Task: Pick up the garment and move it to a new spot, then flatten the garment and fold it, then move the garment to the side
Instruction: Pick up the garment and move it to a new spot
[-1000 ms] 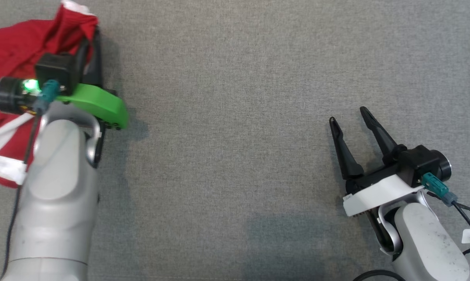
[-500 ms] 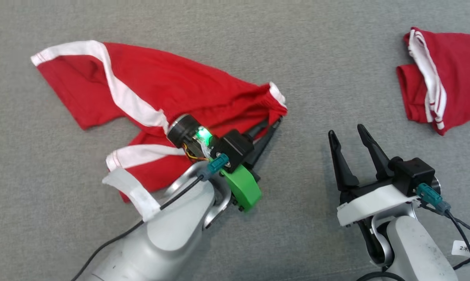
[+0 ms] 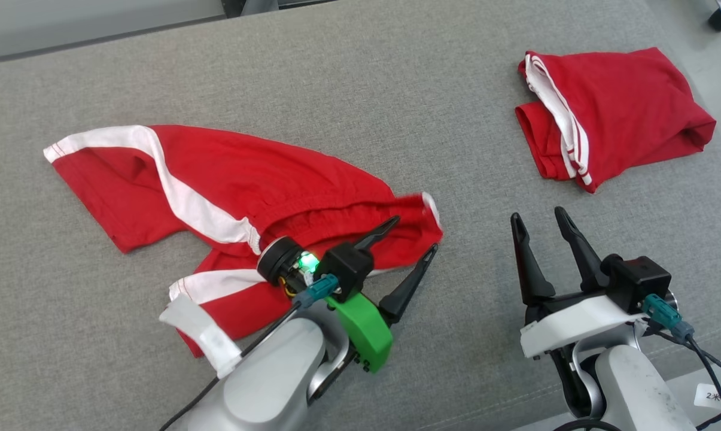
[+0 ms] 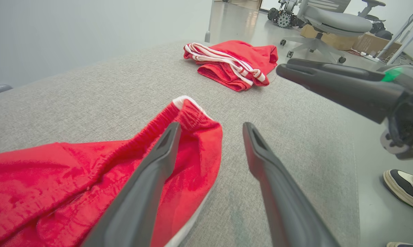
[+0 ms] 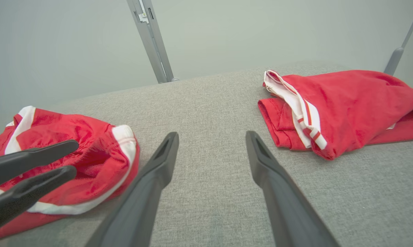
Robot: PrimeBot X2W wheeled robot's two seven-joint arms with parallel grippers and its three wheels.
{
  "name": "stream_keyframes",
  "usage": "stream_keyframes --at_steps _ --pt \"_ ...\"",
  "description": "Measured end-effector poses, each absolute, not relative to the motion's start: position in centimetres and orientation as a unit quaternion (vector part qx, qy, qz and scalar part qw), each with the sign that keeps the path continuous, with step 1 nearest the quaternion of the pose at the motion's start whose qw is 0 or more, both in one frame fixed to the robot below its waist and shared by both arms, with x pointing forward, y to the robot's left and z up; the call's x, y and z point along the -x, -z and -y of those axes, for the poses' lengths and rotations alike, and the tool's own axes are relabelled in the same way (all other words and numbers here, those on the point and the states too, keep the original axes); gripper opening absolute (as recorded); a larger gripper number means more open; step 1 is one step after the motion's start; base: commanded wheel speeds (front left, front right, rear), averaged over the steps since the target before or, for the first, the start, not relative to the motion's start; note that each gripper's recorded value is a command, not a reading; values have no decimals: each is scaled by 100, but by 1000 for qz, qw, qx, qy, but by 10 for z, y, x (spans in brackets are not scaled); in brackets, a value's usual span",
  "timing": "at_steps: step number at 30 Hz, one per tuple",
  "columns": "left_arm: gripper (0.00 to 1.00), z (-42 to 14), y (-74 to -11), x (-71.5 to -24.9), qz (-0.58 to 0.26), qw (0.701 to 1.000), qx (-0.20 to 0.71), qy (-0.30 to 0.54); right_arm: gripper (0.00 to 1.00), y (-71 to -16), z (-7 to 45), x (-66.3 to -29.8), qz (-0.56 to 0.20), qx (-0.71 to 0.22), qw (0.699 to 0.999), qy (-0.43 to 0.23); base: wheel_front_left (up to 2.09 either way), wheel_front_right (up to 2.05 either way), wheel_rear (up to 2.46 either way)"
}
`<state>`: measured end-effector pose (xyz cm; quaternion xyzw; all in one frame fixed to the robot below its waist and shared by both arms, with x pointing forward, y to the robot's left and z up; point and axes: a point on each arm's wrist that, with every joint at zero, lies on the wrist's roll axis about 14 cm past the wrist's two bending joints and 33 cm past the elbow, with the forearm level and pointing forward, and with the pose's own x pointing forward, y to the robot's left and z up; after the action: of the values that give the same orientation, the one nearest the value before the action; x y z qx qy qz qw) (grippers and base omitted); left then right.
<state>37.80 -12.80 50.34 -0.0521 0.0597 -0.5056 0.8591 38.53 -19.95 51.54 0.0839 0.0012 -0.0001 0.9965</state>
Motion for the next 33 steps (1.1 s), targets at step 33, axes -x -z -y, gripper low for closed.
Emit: stream_keyframes --at_steps 33 --pt "100 -162 -488 -334 -49 996 62 36 100 -532 51 -366 1 -103 970 -219 0 0 0"
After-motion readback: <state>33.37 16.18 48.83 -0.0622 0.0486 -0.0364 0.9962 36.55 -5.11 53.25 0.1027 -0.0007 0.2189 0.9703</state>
